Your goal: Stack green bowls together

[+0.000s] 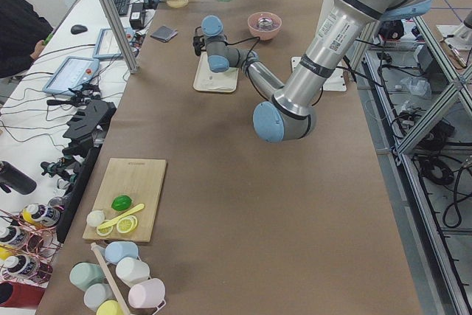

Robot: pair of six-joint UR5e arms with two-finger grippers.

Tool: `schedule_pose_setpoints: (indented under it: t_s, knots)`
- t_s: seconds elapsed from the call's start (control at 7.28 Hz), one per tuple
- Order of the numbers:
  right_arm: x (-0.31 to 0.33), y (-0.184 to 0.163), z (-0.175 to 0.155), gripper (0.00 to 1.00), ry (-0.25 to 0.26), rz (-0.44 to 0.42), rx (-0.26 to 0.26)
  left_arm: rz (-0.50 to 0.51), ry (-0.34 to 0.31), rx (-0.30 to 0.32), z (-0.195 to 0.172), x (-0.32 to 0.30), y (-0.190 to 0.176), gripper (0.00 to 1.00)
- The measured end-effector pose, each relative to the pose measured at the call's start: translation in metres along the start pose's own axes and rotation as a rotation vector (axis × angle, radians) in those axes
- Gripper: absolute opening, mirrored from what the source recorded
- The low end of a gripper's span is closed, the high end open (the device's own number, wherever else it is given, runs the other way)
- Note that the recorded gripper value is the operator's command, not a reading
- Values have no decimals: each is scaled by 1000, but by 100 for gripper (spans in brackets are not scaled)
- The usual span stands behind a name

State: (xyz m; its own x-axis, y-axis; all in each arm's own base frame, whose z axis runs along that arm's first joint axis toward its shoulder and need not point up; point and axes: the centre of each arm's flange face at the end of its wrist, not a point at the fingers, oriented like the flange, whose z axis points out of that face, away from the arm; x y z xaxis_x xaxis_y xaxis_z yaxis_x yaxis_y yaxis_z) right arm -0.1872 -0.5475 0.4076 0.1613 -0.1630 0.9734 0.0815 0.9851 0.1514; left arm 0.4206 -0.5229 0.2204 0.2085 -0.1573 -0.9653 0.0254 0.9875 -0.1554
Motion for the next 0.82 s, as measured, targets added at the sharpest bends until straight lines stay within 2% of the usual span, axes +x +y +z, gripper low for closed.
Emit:
schedule_pose_setpoints:
  t_s: [0.14,0.41,0.82]
  knots:
    - [-41,-7,36,0,-4,27,-7,-7,1,0,-15,-10,-7,98]
    - [-99,3,110,0,5,57,-1,-19,4,14,-37,-23,-18,98]
    - [-152,24,194,0,18,100,36,-50,7,49,-85,-55,-31,98]
